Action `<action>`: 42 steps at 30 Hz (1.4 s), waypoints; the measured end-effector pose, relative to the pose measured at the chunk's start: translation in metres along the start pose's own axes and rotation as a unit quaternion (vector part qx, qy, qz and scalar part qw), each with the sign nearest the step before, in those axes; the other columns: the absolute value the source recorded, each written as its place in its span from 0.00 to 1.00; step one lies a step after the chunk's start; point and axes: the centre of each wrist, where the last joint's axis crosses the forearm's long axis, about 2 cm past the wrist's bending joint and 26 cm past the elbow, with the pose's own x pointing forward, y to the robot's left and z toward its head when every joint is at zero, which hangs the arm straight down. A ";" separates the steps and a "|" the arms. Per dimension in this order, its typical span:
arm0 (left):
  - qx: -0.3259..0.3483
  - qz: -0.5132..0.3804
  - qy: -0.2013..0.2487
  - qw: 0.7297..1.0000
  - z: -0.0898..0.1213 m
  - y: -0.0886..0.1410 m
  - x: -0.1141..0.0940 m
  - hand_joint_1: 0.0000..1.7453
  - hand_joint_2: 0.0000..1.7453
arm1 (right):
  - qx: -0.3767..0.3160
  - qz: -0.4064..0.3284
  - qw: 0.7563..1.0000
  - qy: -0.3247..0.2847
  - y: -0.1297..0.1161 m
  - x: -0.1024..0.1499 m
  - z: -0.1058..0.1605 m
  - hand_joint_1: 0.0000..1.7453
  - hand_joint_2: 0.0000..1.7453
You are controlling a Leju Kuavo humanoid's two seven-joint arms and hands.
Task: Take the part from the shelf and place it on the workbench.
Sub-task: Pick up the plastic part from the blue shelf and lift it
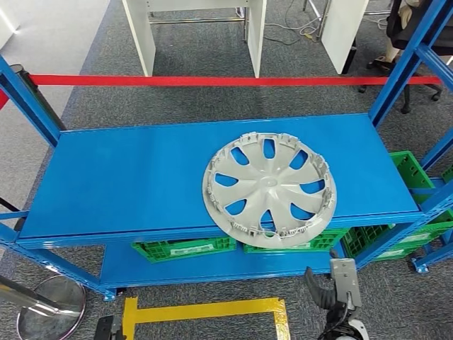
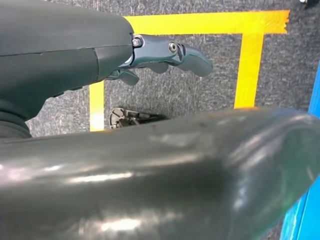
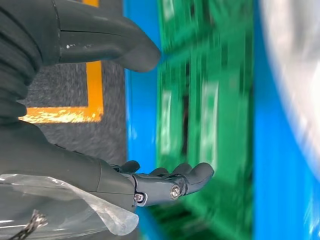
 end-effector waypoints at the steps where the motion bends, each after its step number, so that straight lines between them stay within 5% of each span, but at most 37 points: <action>1: 0.003 0.002 -0.001 1.000 0.000 0.001 -0.001 0.00 0.00 | -0.019 -0.008 1.000 0.007 -0.003 -0.002 0.000 0.00 1.00; 8: 0.020 0.014 -0.007 1.000 0.001 0.004 -0.004 0.00 0.00 | -0.127 -0.048 0.990 0.044 -0.024 -0.018 -0.001 0.00 1.00; 18: 0.046 0.029 -0.014 0.998 0.003 0.008 -0.009 0.00 0.00 | -0.320 -0.062 0.944 0.040 -0.072 -0.040 -0.002 0.00 1.00; 32: 0.066 0.027 -0.025 0.997 0.005 0.012 -0.015 0.00 0.00 | -0.516 0.036 0.850 -0.096 -0.141 -0.021 0.024 0.00 1.00; 38: 0.071 0.020 -0.025 0.997 0.006 0.014 -0.018 0.00 0.00 | -0.542 0.120 0.816 -0.162 -0.160 0.000 0.046 0.00 1.00; 42: 0.072 0.016 -0.024 0.997 0.006 0.014 -0.019 0.00 0.00 | -0.524 0.176 0.813 -0.180 -0.162 0.008 0.060 0.00 1.00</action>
